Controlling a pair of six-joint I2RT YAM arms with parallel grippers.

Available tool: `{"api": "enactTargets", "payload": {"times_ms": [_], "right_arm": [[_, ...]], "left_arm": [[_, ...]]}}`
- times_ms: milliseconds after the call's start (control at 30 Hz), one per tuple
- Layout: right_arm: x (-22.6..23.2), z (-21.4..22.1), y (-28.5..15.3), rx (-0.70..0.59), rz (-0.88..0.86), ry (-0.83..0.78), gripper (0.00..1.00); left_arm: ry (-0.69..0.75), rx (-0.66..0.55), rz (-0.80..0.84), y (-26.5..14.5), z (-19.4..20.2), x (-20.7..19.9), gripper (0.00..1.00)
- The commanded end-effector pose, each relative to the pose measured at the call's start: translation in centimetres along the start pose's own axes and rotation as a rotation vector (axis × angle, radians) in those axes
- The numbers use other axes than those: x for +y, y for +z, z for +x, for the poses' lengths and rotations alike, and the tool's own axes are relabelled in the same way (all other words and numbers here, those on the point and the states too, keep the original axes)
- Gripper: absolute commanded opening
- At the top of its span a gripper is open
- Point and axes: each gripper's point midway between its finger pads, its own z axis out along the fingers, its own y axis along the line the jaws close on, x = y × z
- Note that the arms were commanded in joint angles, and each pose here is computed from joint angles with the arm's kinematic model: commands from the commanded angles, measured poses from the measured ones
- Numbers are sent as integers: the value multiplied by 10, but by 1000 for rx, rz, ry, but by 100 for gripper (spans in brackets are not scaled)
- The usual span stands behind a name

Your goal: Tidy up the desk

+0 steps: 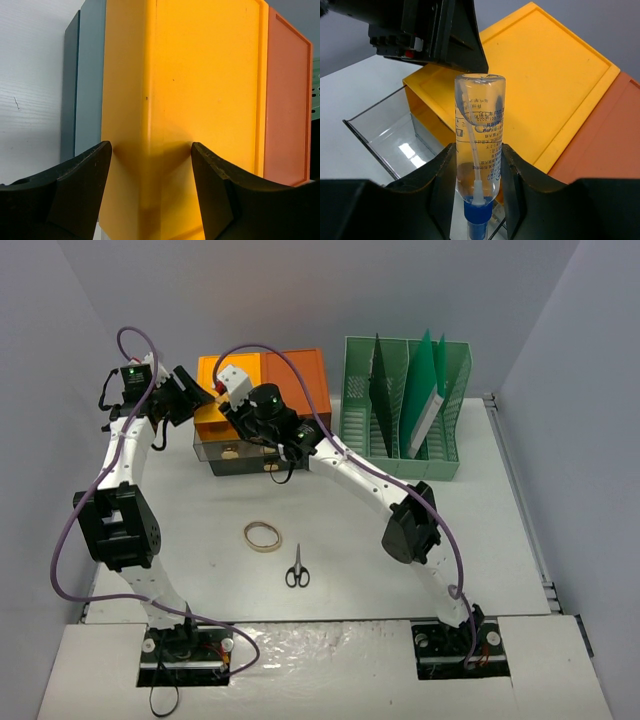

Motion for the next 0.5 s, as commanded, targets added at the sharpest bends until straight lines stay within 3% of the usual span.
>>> {"api": "enactTargets", "payload": {"times_ms": [0,467], "right_arm": [[0,-35,-1,-137,-33,5,0],[24,-1,-4,-46,-136,63,0]], "left_arm": [[22,81,-94,-7,23,19,60],[22,78,-101,-6,23,20,60]]}}
